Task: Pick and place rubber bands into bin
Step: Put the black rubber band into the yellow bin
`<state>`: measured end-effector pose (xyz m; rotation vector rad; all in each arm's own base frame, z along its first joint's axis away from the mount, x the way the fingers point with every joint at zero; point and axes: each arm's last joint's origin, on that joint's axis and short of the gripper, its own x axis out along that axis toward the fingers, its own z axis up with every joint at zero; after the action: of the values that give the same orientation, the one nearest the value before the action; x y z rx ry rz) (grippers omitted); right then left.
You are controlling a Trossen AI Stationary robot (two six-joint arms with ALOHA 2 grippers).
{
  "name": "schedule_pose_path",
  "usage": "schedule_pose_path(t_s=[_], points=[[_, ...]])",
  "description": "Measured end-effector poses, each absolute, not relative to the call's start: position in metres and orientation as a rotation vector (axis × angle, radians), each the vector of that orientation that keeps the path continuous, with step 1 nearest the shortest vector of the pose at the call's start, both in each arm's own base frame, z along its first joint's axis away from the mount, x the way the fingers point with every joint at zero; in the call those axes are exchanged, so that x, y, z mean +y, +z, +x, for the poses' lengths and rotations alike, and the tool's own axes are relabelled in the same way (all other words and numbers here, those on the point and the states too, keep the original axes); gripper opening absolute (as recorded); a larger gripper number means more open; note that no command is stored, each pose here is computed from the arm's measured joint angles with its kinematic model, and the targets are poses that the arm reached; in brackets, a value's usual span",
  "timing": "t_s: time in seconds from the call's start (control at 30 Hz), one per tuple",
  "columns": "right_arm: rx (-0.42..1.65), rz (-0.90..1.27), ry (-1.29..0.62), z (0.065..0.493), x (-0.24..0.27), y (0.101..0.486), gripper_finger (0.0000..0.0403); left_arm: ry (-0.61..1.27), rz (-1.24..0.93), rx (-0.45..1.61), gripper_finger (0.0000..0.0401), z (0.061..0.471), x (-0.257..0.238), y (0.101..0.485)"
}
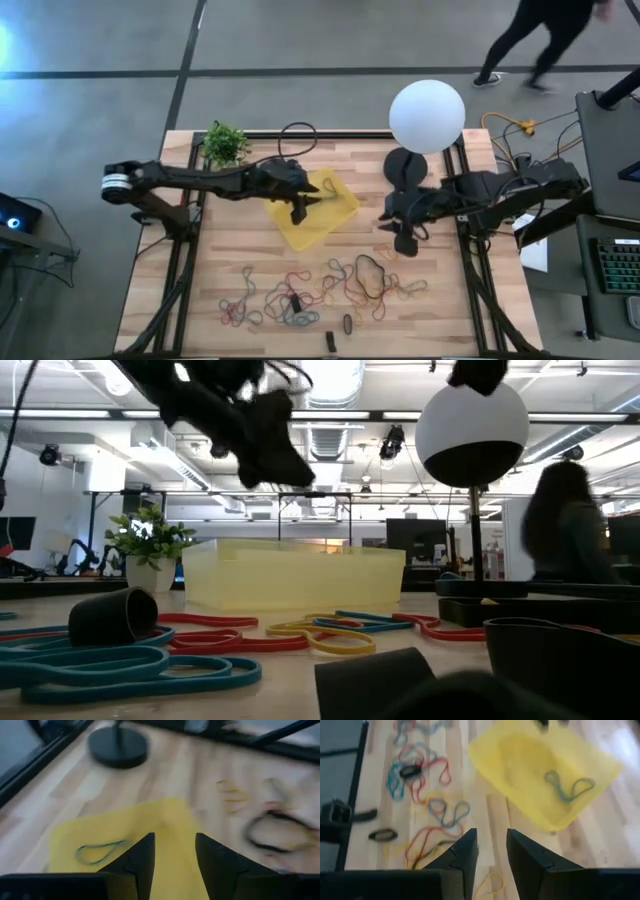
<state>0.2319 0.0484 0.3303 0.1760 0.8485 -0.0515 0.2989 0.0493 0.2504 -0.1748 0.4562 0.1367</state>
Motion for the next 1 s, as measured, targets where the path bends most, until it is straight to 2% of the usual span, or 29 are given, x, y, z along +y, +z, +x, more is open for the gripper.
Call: schedule_pose_path(t_s=[0.27, 0.5, 0.8, 1.0], points=[[0.840, 0.172, -0.002, 0.235, 0.063, 0.273, 0.0081, -0.024, -0.164, 0.413, 0.0125, 0.262, 0.015, 0.291], [0.801, 0.206, -0.004, 0.234, 0.064, 0.232, 0.0080, -0.103, -0.217, 0.391, 0.0125, 0.229, -0.009, 0.309], [0.794, 0.315, -0.022, 0.226, 0.063, 0.198, 0.0126, -0.070, -0.248, 0.398, 0.0125, 0.214, -0.018, 0.311], [0.838, 0.321, -0.021, 0.236, 0.070, 0.180, 0.0155, -0.069, -0.289, 0.407, 0.0125, 0.214, -0.020, 0.306]])
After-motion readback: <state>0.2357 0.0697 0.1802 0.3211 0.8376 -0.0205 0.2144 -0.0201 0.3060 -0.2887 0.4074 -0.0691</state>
